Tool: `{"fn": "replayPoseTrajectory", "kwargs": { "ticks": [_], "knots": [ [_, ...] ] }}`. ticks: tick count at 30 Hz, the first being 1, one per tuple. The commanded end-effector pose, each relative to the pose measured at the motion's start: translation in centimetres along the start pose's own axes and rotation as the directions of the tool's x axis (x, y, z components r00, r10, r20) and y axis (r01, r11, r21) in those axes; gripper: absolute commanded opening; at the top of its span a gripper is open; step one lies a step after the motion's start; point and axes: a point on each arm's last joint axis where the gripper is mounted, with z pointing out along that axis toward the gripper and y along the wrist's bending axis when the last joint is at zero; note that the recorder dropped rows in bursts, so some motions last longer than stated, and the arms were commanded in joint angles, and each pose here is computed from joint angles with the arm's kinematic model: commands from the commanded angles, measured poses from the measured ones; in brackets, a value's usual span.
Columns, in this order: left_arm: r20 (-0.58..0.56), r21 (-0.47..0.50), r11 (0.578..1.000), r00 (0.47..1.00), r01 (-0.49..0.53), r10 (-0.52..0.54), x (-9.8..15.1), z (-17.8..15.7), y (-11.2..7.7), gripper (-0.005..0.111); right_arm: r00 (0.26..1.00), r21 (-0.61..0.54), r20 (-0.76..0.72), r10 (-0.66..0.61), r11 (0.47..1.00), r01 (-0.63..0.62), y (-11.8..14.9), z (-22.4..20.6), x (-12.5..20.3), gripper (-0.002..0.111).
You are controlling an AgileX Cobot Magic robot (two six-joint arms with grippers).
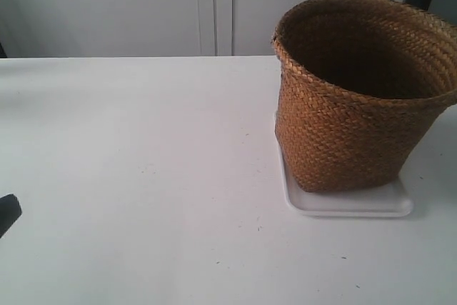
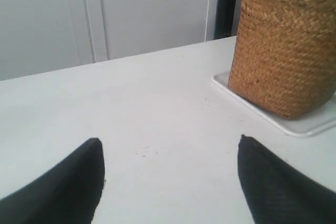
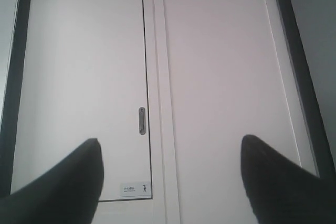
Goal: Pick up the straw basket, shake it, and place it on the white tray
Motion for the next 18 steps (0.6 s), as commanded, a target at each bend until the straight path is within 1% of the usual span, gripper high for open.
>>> {"fn": "replayPoseTrajectory", "kwargs": {
  "ticks": [1, 2, 3, 4, 5, 6, 7, 8, 9, 10, 12, 14, 16, 17, 18],
  "knots": [
    [-0.043, -0.012, 1.000, 0.999, -0.029, 0.028, 0.5, -0.1, 0.1, 0.074, 1.000, 0.000, 0.003, 0.001, 1.000, -0.001, 0.0, -0.1, -0.1, 0.068],
    [-0.051, -0.007, 0.999, 0.998, 0.042, -0.042, 0.5, -0.1, 0.1, 0.074, 1.000, 0.000, 0.003, 0.001, 1.000, -0.001, 0.0, -0.1, -0.1, 0.068],
    [-0.057, 0.001, 0.996, 0.994, 0.091, -0.091, 0.6, -0.1, 0.0, 0.074, 1.000, 0.001, 0.004, 0.001, 1.000, -0.001, 0.0, -0.1, -0.1, 0.068],
    [-0.063, 0.002, 0.993, 0.991, 0.119, -0.119, 0.7, -0.1, -0.1, 0.074, 1.000, 0.002, 0.004, 0.001, 1.000, -0.001, 0.0, -0.1, -0.1, 0.068],
    [-0.077, 0.004, 0.976, 0.974, 0.216, -0.215, 0.8, -0.2, -0.1, 0.074, 1.000, 0.000, 0.003, 0.001, 1.000, -0.001, 0.0, -0.1, -0.1, 0.068],
    [-0.091, -0.004, 0.962, 0.958, 0.272, -0.271, 0.9, -0.2, -0.2, 0.074, 1.000, 0.000, 0.003, 0.001, 1.000, -0.001, 0.0, -0.1, -0.1, 0.068],
    [-0.109, -0.024, 0.937, 0.931, 0.349, -0.349, 1.1, -0.2, -0.1, 0.074, 1.000, 0.000, 0.003, 0.001, 1.000, -0.001, 0.0, -0.1, -0.1, 0.068],
    [-0.116, -0.054, 0.909, 0.902, 0.413, -0.417, 1.3, -0.2, 0.0, 0.074, 1.000, 0.000, 0.003, 0.001, 1.000, -0.001, 0.0, -0.1, -0.1, 0.068],
    [-0.120, -0.076, 0.891, 0.883, 0.447, -0.453, 1.4, -0.3, 0.1, 0.074, 1.000, 0.000, 0.003, 0.001, 1.000, -0.001, 0.0, -0.1, -0.1, 0.068],
    [-0.116, -0.104, 0.876, 0.869, 0.471, -0.481, 1.5, -0.5, 0.2, 0.074, 1.000, 0.000, 0.003, 0.001, 1.000, -0.001, 0.0, -0.1, -0.1, 0.068],
    [-0.075, -0.153, 0.865, 0.867, 0.478, -0.492, 1.8, -0.8, 0.7, 0.074, 1.000, 0.000, 0.003, 0.001, 1.000, -0.001, 0.0, -0.1, -0.1, 0.068],
    [-0.026, -0.207, 0.850, 0.865, 0.485, -0.500, 2.7, -1.1, 1.1, 0.074, 1.000, 0.000, 0.003, 0.001, 1.000, -0.001, 0.0, -0.1, -0.1, 0.068],
    [0.021, -0.244, 0.846, 0.875, 0.473, -0.483, 3.7, -1.3, 1.5, 0.074, 1.000, 0.000, 0.003, 0.001, 1.000, -0.001, 0.0, -0.1, -0.1, 0.068],
    [0.088, -0.249, 0.850, 0.885, 0.463, -0.456, 3.5, -1.6, 1.7, 0.074, 1.000, -0.004, 0.001, 0.001, 1.000, -0.001, 0.1, -0.1, 0.0, 0.068],
    [0.075, -0.276, 0.851, 0.893, 0.447, -0.444, 3.8, -1.9, 1.7, 0.074, 1.000, -0.004, 0.001, 0.001, 1.000, -0.001, 0.1, -0.1, 0.0, 0.068]
  ]
}}
